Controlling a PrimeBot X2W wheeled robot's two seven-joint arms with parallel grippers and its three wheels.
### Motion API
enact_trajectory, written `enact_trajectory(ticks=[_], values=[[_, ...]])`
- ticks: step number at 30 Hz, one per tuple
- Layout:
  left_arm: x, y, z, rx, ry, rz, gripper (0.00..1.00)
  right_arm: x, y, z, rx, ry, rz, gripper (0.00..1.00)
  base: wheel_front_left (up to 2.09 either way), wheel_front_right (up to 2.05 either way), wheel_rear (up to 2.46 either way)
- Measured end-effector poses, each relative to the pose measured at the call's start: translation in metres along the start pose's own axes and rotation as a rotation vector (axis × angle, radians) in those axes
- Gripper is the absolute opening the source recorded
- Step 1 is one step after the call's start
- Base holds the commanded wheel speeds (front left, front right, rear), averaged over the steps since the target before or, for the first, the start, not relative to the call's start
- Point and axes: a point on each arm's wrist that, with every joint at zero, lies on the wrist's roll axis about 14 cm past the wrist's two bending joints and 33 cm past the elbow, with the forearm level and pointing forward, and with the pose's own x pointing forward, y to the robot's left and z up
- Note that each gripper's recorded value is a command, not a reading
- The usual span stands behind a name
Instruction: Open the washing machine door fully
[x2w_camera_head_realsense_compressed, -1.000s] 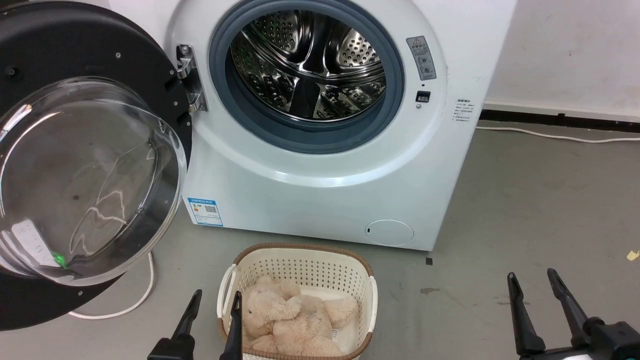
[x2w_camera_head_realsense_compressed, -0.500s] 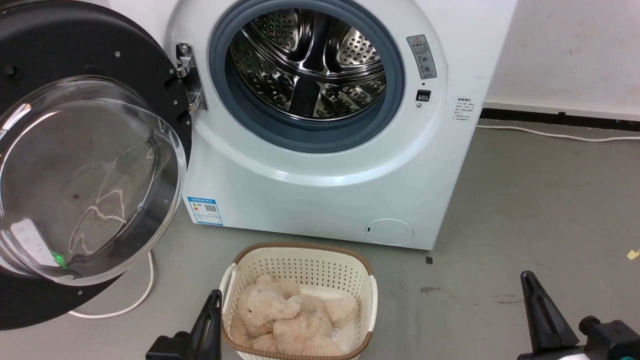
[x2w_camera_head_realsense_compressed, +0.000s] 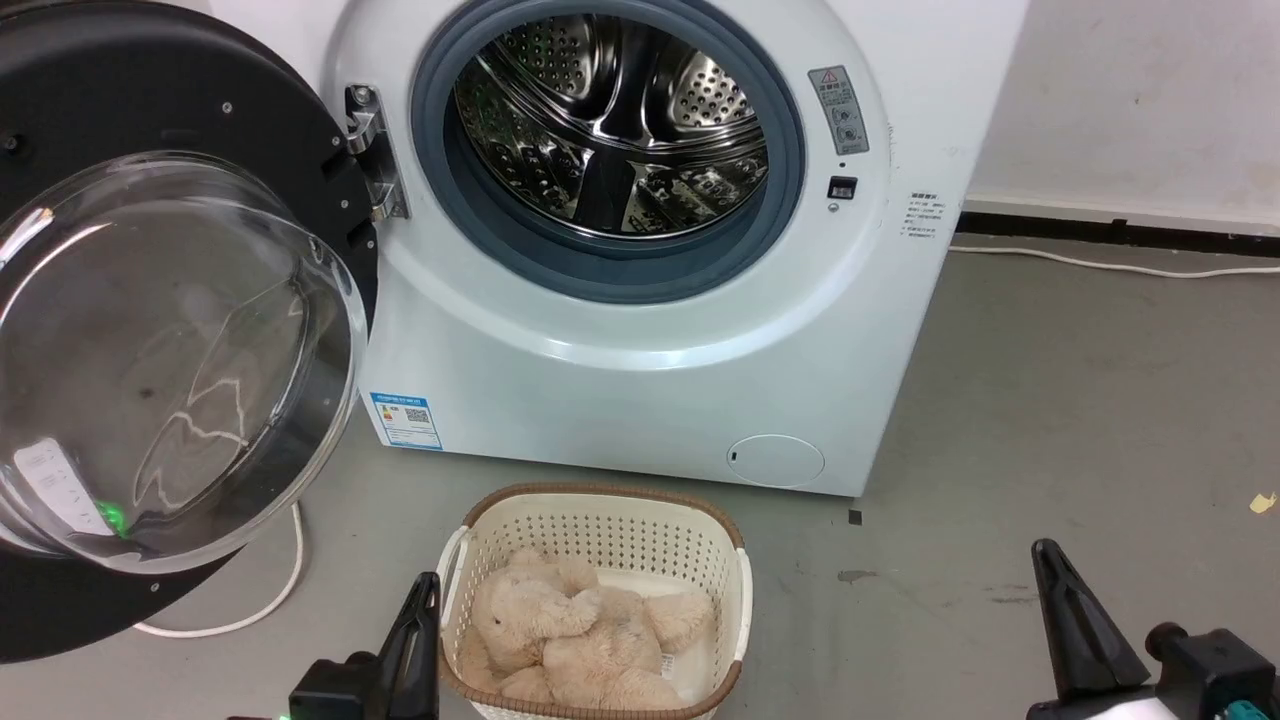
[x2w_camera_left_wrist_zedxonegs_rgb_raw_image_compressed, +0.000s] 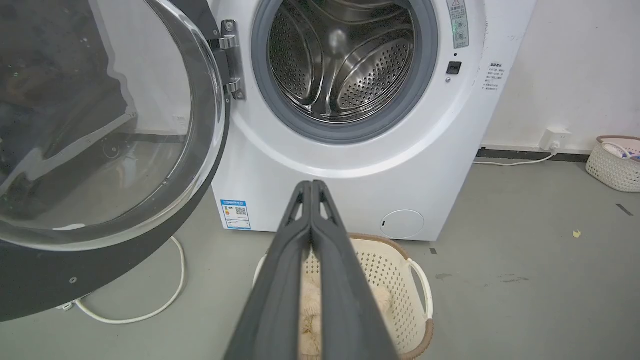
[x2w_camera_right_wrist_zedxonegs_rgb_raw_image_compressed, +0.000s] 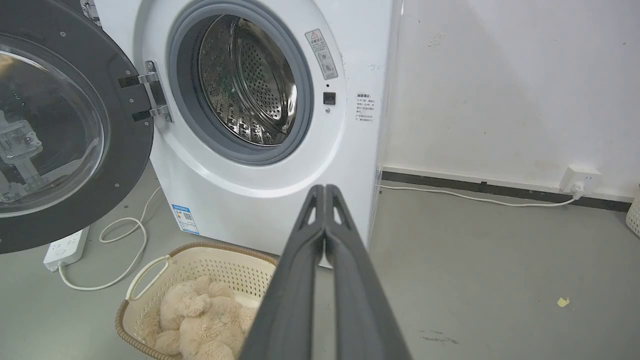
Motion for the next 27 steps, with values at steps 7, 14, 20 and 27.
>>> enact_trajectory(ticks=[7,14,20,27], values=[[0.002,0.001,0.000,0.009,0.007,0.002,0.00,0.001,0.000,-0.001,-0.005,0.010,0.002,0.00,0.00,0.00,0.00],[0.007,0.001,0.004,0.009,0.003,-0.001,0.00,0.003,0.001,-0.001,-0.006,0.015,0.003,0.00,0.00,0.00,0.00],[0.009,0.000,0.005,0.009,0.004,-0.001,0.00,0.003,0.001,-0.002,-0.013,0.023,0.005,0.00,0.00,0.00,0.00],[0.011,0.000,0.005,0.017,0.010,-0.005,0.00,0.006,0.002,-0.002,-0.017,0.031,0.007,0.00,0.00,0.00,0.00]])
